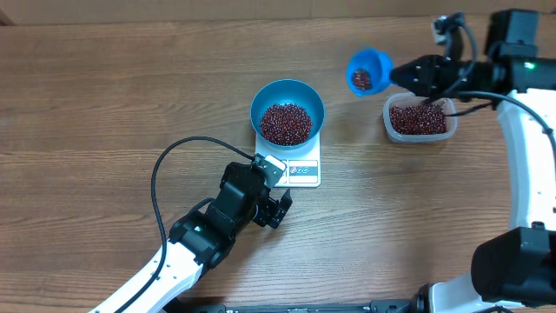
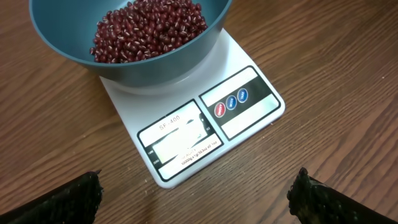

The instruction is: Scoop item into bowl and weigh 150g on scale

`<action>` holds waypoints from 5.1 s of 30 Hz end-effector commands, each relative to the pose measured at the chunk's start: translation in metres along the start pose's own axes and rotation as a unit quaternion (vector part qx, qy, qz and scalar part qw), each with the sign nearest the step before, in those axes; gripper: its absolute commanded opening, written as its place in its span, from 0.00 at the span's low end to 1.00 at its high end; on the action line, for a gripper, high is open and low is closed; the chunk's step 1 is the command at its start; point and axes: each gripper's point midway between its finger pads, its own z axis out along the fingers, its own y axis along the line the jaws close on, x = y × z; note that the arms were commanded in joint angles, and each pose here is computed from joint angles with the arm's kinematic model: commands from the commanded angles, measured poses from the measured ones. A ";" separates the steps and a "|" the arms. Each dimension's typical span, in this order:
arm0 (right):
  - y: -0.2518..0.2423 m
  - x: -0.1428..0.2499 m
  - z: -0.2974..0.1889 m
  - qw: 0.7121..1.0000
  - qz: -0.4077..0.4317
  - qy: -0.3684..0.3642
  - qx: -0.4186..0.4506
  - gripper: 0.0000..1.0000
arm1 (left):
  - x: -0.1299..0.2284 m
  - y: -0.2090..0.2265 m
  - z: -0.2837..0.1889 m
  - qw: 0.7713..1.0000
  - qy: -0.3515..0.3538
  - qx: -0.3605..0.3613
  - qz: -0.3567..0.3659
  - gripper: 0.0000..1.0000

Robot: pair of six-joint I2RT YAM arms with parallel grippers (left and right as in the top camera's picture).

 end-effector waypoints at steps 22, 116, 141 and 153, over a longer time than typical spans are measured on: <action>0.088 0.020 0.080 0.969 -0.156 0.017 0.193 0.04 | 0.003 0.002 0.001 1.000 0.004 -0.006 -0.004 1.00; 0.104 0.038 0.088 0.950 -0.166 0.013 0.263 0.04 | 0.003 0.002 0.001 1.000 0.004 -0.006 -0.004 1.00; 0.120 0.051 0.096 0.978 -0.093 0.036 0.185 0.04 | 0.003 0.002 0.001 1.000 0.004 -0.006 -0.004 1.00; 0.118 0.050 0.096 0.977 -0.094 0.035 0.187 0.04 | 0.003 0.002 0.001 1.000 0.004 -0.006 -0.004 1.00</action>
